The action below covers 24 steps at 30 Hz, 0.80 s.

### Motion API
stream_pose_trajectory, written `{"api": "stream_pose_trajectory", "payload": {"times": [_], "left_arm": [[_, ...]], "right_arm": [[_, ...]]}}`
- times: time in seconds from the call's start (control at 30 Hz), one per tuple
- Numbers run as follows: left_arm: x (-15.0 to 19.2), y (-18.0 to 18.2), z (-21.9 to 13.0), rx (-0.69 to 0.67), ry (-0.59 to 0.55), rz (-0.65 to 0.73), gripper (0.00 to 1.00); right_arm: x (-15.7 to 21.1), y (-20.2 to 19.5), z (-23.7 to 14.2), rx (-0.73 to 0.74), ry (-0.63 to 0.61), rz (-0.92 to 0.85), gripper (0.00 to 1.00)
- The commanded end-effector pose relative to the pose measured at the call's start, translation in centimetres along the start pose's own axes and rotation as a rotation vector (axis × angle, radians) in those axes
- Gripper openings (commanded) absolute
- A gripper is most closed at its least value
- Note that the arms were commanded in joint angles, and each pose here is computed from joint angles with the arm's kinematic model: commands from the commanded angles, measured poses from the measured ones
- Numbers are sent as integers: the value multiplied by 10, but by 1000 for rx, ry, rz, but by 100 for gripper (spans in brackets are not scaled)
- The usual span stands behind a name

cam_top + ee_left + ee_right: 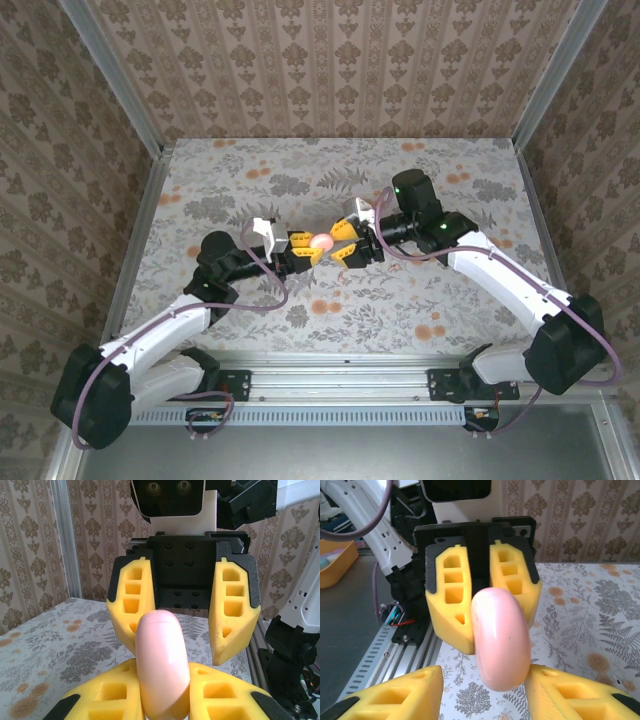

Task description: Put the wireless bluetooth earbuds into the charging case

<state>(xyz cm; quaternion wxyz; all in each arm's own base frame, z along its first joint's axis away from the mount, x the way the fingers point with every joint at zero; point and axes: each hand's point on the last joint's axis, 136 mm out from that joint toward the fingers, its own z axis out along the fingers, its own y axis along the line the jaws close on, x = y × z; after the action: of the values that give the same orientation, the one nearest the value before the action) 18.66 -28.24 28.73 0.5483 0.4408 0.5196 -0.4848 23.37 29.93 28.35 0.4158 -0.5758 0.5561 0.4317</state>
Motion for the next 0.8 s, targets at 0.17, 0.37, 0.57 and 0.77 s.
{"api": "stream_pose_trajectory", "payload": {"times": [0.17, 0.37, 0.57, 0.77], "left_arm": [[-21, -10, 4, 47, -44, 64, 15], [-22, -11, 6, 52, -45, 66, 15], [-13, -6, 5, 16, -11, 62, 29], [13, -2, -2, -30, 144, 114, 59]], "right_arm": [[-16, 13, 0, -84, -29, -52, 35], [-18, 13, 0, -83, -31, -64, 25], [-13, 16, -5, -58, 18, -93, 7], [18, 6, -20, 99, 207, -141, 7]]}}
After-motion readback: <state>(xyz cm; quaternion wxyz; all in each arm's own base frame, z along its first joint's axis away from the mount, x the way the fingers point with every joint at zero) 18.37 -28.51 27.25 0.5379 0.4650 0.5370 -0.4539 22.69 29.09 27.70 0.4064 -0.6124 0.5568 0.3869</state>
